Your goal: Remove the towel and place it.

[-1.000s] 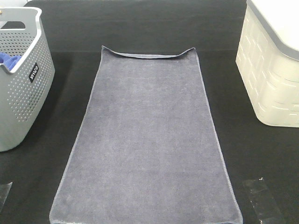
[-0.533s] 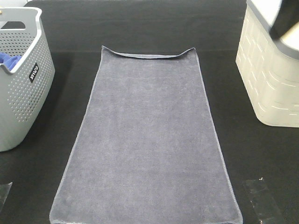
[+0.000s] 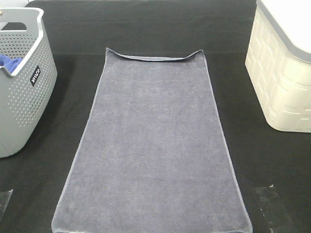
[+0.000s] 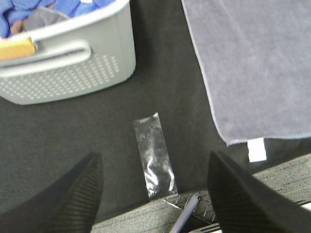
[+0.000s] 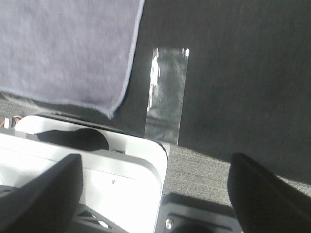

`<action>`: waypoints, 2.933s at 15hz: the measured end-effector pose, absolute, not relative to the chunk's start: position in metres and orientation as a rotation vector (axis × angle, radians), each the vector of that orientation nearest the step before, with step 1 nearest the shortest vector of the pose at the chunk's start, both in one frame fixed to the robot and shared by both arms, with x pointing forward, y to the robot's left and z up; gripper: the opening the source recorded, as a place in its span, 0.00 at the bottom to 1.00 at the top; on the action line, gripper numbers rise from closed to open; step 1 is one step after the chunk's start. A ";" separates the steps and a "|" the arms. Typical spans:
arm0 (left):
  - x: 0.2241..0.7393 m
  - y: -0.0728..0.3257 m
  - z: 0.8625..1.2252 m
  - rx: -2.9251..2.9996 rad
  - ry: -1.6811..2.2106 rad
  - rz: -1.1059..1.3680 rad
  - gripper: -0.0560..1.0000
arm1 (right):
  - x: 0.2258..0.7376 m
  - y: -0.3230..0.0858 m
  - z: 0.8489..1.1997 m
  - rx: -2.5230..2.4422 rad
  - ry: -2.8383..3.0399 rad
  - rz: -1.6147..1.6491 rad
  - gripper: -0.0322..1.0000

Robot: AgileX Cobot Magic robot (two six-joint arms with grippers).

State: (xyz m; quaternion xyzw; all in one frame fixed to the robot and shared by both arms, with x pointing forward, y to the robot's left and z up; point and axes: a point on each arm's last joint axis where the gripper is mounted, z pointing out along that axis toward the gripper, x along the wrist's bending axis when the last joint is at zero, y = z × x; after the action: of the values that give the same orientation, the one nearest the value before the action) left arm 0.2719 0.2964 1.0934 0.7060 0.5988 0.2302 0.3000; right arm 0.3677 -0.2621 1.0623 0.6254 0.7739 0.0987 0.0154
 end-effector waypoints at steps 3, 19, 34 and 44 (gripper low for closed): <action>0.257 0.295 1.064 1.916 1.519 0.562 0.63 | 0.334 -0.269 1.050 1.907 2.370 0.385 0.78; 0.263 0.278 1.056 1.971 1.198 0.555 0.63 | 0.258 -0.285 1.045 1.491 2.090 0.864 0.78; 0.250 0.285 1.058 1.795 1.328 0.737 0.63 | 0.255 -0.285 1.046 1.480 2.077 0.892 0.78; 0.230 0.286 1.058 1.669 1.317 0.879 0.63 | 0.241 -0.287 1.047 1.540 1.872 0.929 0.78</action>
State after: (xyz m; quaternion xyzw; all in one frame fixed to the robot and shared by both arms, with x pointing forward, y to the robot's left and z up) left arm 0.2299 0.2861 1.0584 0.6623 0.5225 0.3488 0.4084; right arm 0.2412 -0.2871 1.0470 0.5712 0.6946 0.3447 0.2693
